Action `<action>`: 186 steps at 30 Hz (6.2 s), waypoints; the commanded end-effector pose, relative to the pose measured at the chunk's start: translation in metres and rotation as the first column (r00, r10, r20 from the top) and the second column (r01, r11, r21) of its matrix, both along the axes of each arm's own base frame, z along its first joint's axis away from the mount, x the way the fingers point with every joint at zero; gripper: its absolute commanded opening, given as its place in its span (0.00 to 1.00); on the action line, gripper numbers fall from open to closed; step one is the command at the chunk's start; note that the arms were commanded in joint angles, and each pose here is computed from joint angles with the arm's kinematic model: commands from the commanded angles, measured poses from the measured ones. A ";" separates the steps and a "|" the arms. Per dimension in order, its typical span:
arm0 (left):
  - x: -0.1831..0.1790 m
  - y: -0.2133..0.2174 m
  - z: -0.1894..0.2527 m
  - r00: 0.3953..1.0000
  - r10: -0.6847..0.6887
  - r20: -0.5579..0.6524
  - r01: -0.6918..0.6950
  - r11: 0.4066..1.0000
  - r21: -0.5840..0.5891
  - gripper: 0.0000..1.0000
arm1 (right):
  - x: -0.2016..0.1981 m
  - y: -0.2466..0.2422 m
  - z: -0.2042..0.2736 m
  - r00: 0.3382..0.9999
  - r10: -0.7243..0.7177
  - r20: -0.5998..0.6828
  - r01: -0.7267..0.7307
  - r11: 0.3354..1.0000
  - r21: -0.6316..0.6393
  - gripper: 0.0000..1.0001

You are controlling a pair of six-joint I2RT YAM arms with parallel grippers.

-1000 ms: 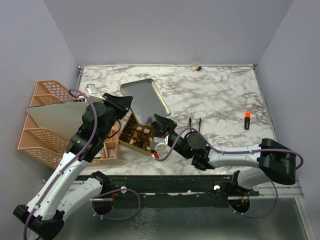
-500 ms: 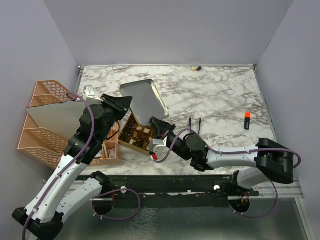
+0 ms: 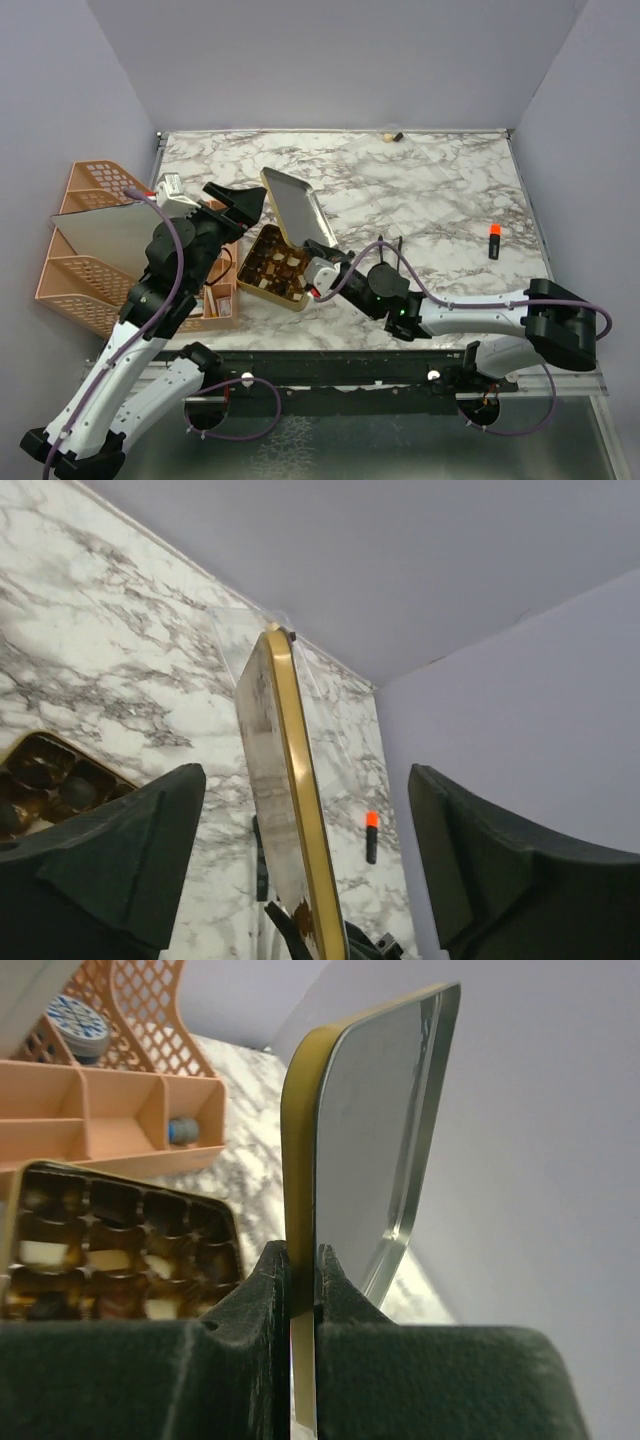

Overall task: Pack the chocolate
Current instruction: Pick up the box lid from the center of the board, then close the box lid on the packing box.

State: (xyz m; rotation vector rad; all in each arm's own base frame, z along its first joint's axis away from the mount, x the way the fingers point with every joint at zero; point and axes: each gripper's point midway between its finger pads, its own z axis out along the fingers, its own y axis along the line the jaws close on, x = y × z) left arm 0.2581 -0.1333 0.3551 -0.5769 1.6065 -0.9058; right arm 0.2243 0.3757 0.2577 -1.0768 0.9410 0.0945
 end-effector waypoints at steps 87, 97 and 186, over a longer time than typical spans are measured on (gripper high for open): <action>0.038 0.049 -0.194 0.844 0.122 -0.522 0.298 0.702 0.646 0.85 | 0.037 0.041 -0.084 -0.074 0.780 -0.622 0.675 0.498 0.544 0.04; 0.035 0.052 -0.212 0.829 0.135 -0.543 0.313 0.692 0.650 0.84 | 0.035 0.026 -0.102 -0.063 0.759 -0.648 0.697 0.498 0.516 0.11; 0.077 0.010 -0.269 0.692 -0.100 -0.715 0.516 0.762 0.392 0.66 | 0.051 -0.071 -0.237 -0.167 0.154 -0.974 0.802 0.596 -0.043 0.30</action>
